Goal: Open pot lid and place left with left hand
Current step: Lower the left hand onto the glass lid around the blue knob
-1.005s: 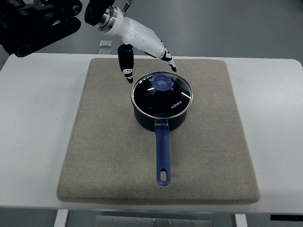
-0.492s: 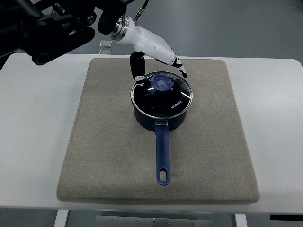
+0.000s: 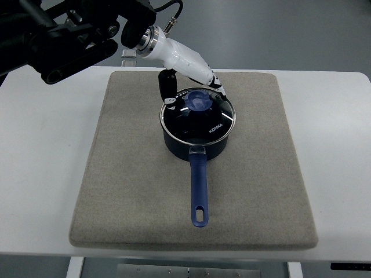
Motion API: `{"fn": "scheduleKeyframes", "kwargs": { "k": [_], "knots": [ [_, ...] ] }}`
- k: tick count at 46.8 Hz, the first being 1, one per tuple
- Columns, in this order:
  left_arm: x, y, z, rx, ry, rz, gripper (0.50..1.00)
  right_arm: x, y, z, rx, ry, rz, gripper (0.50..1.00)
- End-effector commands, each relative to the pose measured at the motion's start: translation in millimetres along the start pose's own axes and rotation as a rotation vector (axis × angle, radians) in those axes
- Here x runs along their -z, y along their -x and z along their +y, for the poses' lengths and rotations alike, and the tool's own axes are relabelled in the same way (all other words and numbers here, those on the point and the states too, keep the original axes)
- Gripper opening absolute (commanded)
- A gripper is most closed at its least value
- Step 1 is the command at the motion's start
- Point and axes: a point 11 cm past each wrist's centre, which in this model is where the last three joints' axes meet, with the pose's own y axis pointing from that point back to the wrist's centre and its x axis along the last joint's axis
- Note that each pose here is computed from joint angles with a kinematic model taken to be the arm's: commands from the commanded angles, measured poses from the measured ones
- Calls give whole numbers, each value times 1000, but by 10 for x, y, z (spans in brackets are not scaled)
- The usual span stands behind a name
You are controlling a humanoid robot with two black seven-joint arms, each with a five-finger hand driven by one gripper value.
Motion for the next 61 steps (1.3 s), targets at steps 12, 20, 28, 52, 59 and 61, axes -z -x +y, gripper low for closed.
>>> {"fn": "scheduleKeyframes", "kwargs": {
  "k": [12, 20, 28, 52, 59, 61],
  "knots": [
    [21, 96, -34, 12, 2, 16, 988, 0, 0, 0, 0, 0, 0, 917],
    [59, 153, -46, 15, -5, 27, 988, 0, 0, 0, 0, 0, 0, 917],
    [74, 167, -51, 7, -6, 29, 990, 0, 0, 0, 0, 0, 0, 917],
    [78, 235, -82, 13, -1, 42, 990, 0, 0, 0, 0, 0, 0, 917],
    [82, 237, -92, 13, -4, 33, 990, 0, 0, 0, 0, 0, -1, 917],
    [91, 229, -93, 4, -7, 27, 990, 0, 0, 0, 0, 0, 0, 917]
  ]
}}
